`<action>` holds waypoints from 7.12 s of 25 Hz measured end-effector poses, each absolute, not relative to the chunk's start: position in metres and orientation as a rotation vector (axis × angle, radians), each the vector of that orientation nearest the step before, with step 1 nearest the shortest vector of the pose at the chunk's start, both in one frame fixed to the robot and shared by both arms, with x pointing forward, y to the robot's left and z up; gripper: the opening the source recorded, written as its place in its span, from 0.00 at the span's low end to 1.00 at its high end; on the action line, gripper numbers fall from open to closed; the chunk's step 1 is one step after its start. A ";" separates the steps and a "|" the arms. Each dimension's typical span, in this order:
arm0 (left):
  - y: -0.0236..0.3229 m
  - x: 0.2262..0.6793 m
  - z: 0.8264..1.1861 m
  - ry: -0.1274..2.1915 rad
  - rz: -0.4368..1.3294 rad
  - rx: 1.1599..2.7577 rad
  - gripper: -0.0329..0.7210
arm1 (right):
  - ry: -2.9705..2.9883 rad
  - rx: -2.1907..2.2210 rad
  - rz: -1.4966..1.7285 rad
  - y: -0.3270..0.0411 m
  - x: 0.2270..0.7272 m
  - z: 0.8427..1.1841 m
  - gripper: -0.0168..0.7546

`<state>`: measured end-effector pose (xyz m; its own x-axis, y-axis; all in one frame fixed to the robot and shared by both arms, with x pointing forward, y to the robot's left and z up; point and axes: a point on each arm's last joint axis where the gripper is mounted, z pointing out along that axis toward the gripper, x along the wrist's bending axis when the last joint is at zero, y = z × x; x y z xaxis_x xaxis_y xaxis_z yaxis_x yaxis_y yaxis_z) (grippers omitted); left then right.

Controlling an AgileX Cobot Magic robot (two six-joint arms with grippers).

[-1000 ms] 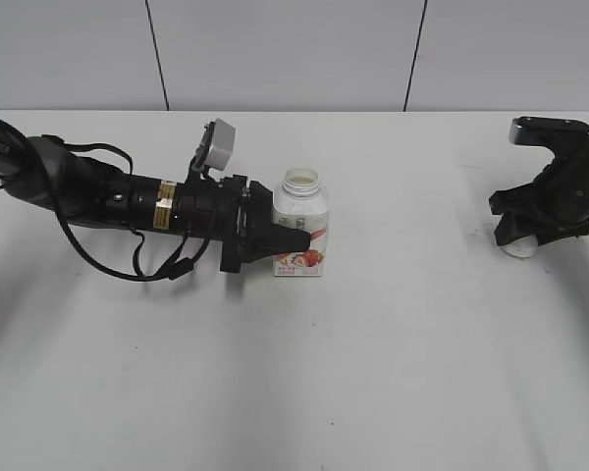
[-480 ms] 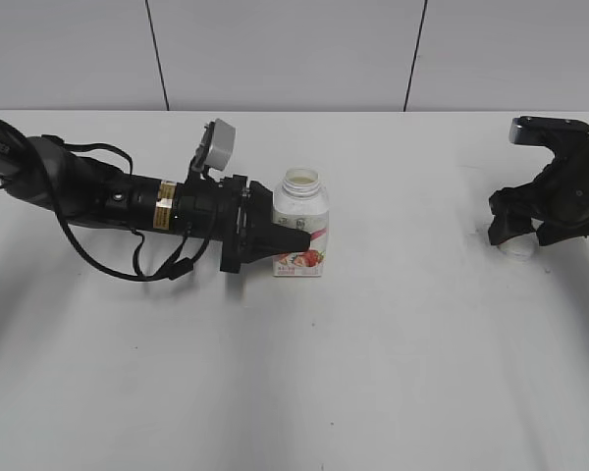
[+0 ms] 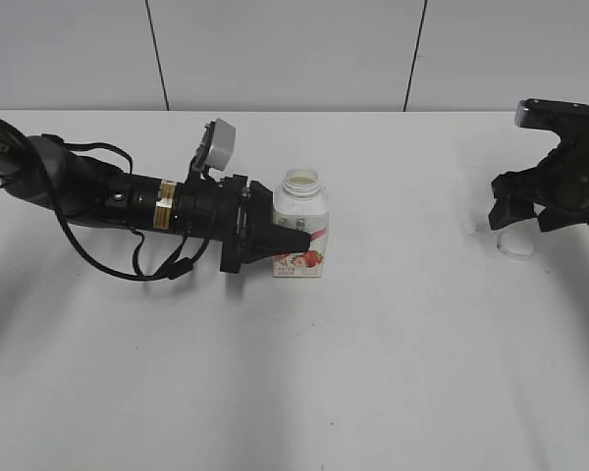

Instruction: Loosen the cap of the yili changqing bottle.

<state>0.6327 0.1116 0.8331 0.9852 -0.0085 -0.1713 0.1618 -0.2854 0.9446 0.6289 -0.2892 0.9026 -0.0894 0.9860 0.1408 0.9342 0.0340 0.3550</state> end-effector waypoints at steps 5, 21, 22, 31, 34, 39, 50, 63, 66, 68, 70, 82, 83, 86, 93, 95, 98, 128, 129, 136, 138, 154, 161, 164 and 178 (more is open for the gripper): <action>0.112 0.632 0.832 0.104 -0.171 1.877 0.63 | 2.129 1.995 0.577 -0.289 0.629 0.916 0.76; 0.112 0.634 0.866 0.034 -0.108 1.891 0.84 | 2.114 1.988 0.598 -0.289 0.628 0.924 0.76; 0.112 0.634 0.871 0.025 -0.098 1.889 0.84 | 2.114 1.988 0.598 -0.289 0.628 0.924 0.76; 0.119 0.634 0.925 0.009 -0.042 1.890 0.83 | 2.103 1.963 0.633 -0.288 0.624 0.944 0.76; 0.128 0.634 0.949 0.044 -0.039 1.901 0.83 | 2.098 1.934 0.668 -0.287 0.620 0.967 0.76; 0.144 0.627 0.998 0.078 0.003 1.921 0.83 | 2.038 1.855 0.754 -0.287 0.612 1.008 0.76; 0.199 0.631 1.069 0.372 0.319 1.944 0.83 | 2.012 1.791 0.819 -0.285 0.593 1.049 0.76; 0.271 0.660 1.057 0.406 0.975 2.126 0.82 | 2.048 1.741 0.752 -0.288 0.588 1.051 0.76; 0.286 0.661 1.039 0.552 1.098 2.198 0.82 | 2.055 1.724 0.732 -0.289 0.588 1.051 0.76; 0.292 0.658 1.025 0.655 1.091 2.215 0.82 | 2.056 1.723 0.730 -0.289 0.588 1.051 0.76; 0.291 0.653 1.016 0.746 1.008 2.188 0.82 | 2.056 1.722 0.729 -0.289 0.588 1.051 0.76; 0.277 0.645 1.010 1.379 0.425 1.681 0.82 | 2.073 1.728 0.721 -0.288 0.586 1.052 0.76; 0.277 0.645 1.010 1.391 0.416 1.669 0.82 | 2.077 1.730 0.719 -0.288 0.585 1.052 0.76; 0.275 0.644 1.010 1.397 0.387 1.658 0.82 | 2.105 1.744 0.703 -0.288 0.582 1.051 0.76; 0.270 0.639 1.014 1.309 0.350 1.706 0.82 | 2.208 1.760 0.623 -0.287 0.564 1.059 0.76; 0.271 0.637 1.020 1.288 0.349 1.707 0.82 | 2.208 1.745 0.635 -0.286 0.555 1.072 0.76; 0.273 0.633 1.026 1.262 0.326 1.705 0.82 | 2.190 1.719 0.686 -0.285 0.535 1.096 0.76; 0.290 0.627 1.029 1.216 0.261 1.706 0.82 | 1.838 1.499 0.899 -0.286 0.243 1.089 0.76; 0.291 0.627 1.031 1.218 0.280 1.705 0.82 | 1.813 1.480 0.906 -0.286 0.238 1.086 0.76; 0.294 0.623 1.048 1.215 0.375 1.686 0.82 | 1.680 1.461 0.932 -0.291 0.224 1.057 0.76; 0.294 0.623 1.048 1.215 0.375 1.686 0.82 | 1.666 1.474 0.936 -0.292 0.228 1.053 0.76; 0.294 0.623 1.048 1.215 0.374 1.686 0.82 | 1.634 1.482 0.942 -0.293 0.229 1.053 0.76; 0.292 0.622 1.048 1.202 0.355 1.691 0.82 | 1.632 1.484 0.944 -0.293 0.229 1.054 0.76; 0.289 0.622 1.048 1.195 0.349 1.695 0.82 | 1.632 1.483 0.944 -0.293 0.230 1.054 0.76; 0.231 0.615 1.029 1.443 0.824 1.639 0.82 | 1.632 1.483 0.944 -0.293 0.230 1.054 0.76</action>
